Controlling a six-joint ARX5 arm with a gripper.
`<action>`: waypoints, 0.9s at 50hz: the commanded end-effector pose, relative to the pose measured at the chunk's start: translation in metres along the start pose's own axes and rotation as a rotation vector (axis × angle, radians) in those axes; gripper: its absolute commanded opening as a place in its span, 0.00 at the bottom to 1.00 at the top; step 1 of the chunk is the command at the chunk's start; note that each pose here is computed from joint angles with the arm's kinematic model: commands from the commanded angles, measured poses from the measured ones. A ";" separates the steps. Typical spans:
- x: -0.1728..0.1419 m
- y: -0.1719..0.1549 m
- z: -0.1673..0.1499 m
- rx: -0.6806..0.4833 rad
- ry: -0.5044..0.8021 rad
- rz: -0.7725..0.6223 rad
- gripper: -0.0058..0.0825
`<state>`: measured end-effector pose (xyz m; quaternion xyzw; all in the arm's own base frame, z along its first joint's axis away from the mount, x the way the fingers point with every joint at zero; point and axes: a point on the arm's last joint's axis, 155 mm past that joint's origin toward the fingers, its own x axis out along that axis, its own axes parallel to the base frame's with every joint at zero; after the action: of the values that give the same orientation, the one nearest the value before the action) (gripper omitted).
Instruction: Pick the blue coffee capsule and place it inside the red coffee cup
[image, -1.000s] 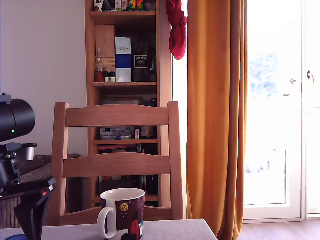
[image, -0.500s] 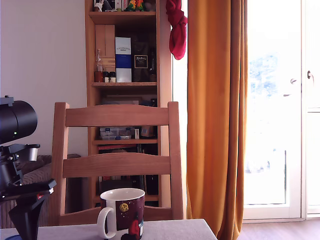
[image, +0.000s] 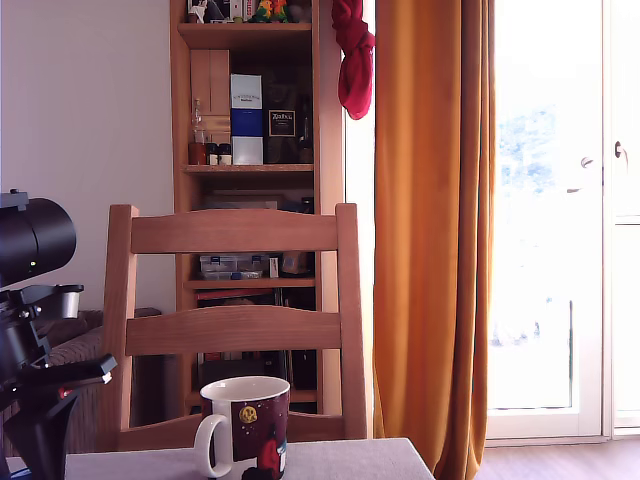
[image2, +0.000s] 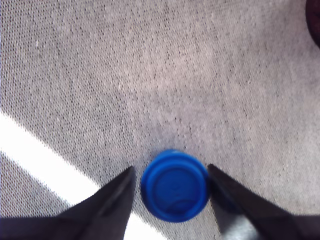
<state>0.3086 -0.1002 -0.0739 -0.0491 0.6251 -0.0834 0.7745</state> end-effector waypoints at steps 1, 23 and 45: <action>0.003 -0.002 0.002 0.010 -0.001 -0.005 0.23; -0.035 -0.054 0.081 0.041 -0.124 -0.176 0.23; -0.057 -0.124 0.102 0.140 -0.172 -0.292 0.23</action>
<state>0.3921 -0.2075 0.0309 -0.0936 0.5288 -0.2290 0.8119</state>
